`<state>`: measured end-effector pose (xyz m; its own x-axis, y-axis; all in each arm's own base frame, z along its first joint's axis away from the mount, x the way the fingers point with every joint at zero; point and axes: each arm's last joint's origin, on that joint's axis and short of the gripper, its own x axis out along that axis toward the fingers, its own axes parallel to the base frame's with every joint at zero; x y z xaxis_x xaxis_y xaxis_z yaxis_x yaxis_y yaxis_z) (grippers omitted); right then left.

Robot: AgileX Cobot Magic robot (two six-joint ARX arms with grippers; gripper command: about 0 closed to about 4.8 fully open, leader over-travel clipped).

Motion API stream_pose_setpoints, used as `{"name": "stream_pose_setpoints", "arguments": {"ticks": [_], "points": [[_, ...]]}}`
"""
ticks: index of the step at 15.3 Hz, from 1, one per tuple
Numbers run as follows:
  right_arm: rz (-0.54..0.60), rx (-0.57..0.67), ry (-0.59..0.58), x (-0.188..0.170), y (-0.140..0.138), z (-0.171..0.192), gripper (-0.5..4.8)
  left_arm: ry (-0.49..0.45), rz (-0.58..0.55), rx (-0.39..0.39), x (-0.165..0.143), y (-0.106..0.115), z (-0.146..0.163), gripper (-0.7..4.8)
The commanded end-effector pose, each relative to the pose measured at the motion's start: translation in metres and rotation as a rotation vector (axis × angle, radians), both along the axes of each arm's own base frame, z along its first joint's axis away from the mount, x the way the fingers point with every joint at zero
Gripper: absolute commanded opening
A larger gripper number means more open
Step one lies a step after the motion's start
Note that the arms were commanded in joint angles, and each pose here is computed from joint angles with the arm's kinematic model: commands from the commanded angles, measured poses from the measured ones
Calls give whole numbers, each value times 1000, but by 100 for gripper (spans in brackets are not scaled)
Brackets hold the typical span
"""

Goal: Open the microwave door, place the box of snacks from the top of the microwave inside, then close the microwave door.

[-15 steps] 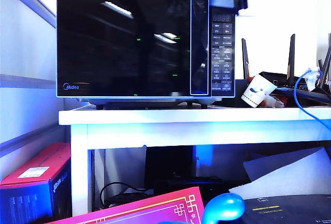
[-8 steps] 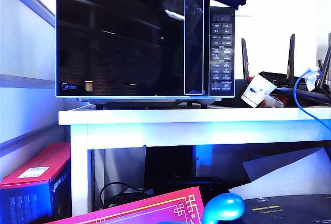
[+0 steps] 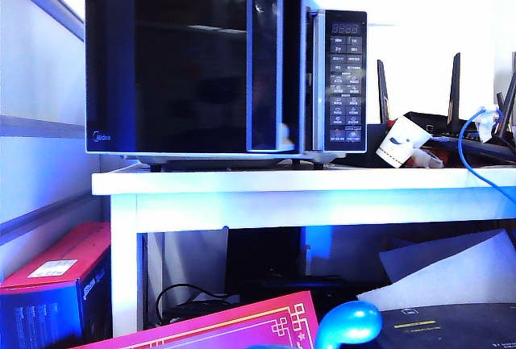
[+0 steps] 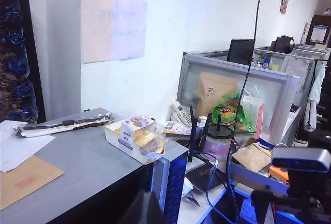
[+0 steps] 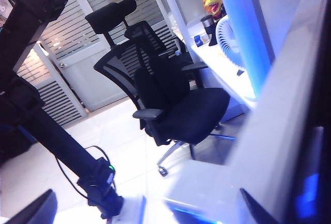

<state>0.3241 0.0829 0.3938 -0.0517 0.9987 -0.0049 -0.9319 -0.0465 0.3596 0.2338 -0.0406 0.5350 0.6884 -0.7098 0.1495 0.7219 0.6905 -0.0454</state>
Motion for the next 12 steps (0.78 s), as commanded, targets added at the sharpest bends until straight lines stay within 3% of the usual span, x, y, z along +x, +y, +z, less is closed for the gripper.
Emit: {"name": "stream_pose_setpoints", "arguments": {"ticks": [1, 2, 3, 5, 6, 12], "points": [[-106, 19, -117, 0, -4, 12, 458, -14, -2, 0, -3, 0, 2, -5], [-163, 21, -146, 2, -4, 13, 458, -13, -2, 0, -3, 0, 2, -5], [-314, 15, -191, 6, -4, 12, 458, -13, -2, 0, -3, 0, 2, -5], [-503, -5, -212, 11, 1, 10, 458, -14, -2, 0, -3, 0, 2, -5], [-543, -25, -237, 13, 2, 8, 458, -14, -2, 0, -3, 0, 2, -5], [-532, -159, -176, 19, 21, -20, 458, -14, -2, 0, -3, 0, 2, -5]]}}
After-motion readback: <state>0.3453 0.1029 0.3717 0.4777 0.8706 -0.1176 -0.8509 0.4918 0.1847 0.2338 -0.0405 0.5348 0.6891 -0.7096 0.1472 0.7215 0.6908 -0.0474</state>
